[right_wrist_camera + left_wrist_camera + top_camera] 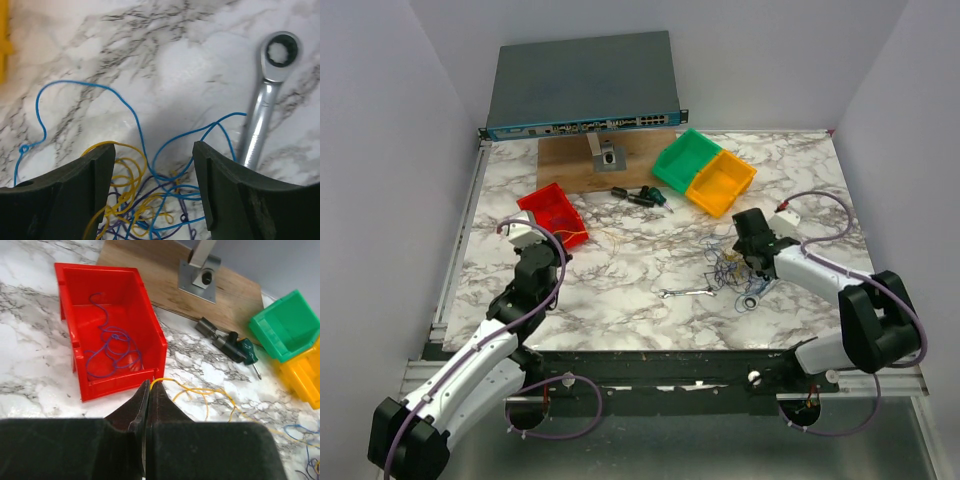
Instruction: Untangle the cables
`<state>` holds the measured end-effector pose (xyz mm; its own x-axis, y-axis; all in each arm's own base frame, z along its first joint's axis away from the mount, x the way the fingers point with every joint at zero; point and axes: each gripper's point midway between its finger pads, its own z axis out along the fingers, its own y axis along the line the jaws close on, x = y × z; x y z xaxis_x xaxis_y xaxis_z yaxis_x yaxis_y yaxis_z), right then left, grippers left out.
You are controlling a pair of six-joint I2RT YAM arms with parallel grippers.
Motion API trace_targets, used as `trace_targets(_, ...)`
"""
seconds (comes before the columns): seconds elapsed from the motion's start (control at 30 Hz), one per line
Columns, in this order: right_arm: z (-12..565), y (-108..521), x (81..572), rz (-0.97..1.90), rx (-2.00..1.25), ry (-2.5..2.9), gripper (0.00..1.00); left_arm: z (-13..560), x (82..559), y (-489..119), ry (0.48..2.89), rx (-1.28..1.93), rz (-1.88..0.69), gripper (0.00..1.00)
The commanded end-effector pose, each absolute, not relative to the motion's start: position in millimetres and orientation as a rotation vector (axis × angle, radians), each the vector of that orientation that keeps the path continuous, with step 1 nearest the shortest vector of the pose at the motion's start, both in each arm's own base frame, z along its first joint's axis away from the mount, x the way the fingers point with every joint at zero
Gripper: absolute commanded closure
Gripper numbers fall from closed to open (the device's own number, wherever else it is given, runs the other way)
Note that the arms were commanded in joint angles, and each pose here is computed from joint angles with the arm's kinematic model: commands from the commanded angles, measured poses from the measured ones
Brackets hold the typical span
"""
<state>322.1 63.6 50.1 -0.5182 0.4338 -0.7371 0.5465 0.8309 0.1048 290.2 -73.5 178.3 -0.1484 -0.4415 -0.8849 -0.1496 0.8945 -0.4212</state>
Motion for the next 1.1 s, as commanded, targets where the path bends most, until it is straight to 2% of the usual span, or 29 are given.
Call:
trace_targets(0.0, 47, 30, 298, -0.241, 0.894, 2.18, 0.27, 182, 290, -49, 1.685, -0.555, -0.153, 1.0)
trace_targets(0.17, 57, 48, 310, -0.092, 0.735, 2.251, 0.26, 191, 294, -78, 1.672, -0.419, -0.297, 1.0)
trace_targets(0.3, 83, 70, 320, 0.052, 0.495, 2.257, 0.18, 195, 295, -89, 1.666, -0.354, -0.351, 1.0)
trace_targets(0.4, 113, 104, 324, 0.272, 0.249, 2.208, 0.07, 198, 294, -99, 1.673, -0.317, -0.393, 1.0)
trace_targets(0.53, 140, 141, 321, 0.434, 0.053, 2.197, 0.06, 198, 295, -107, 1.677, -0.284, -0.429, 1.0)
trace_targets(0.77, 121, 160, 319, 0.16, 0.0, 2.318, 0.05, 192, 301, -136, 1.742, -0.148, -0.5, 1.0)
trace_targets(1.07, 70, 127, 305, -0.051, 0.177, 2.401, 0.01, 172, 312, -174, 1.904, 0.001, -0.576, 0.94)
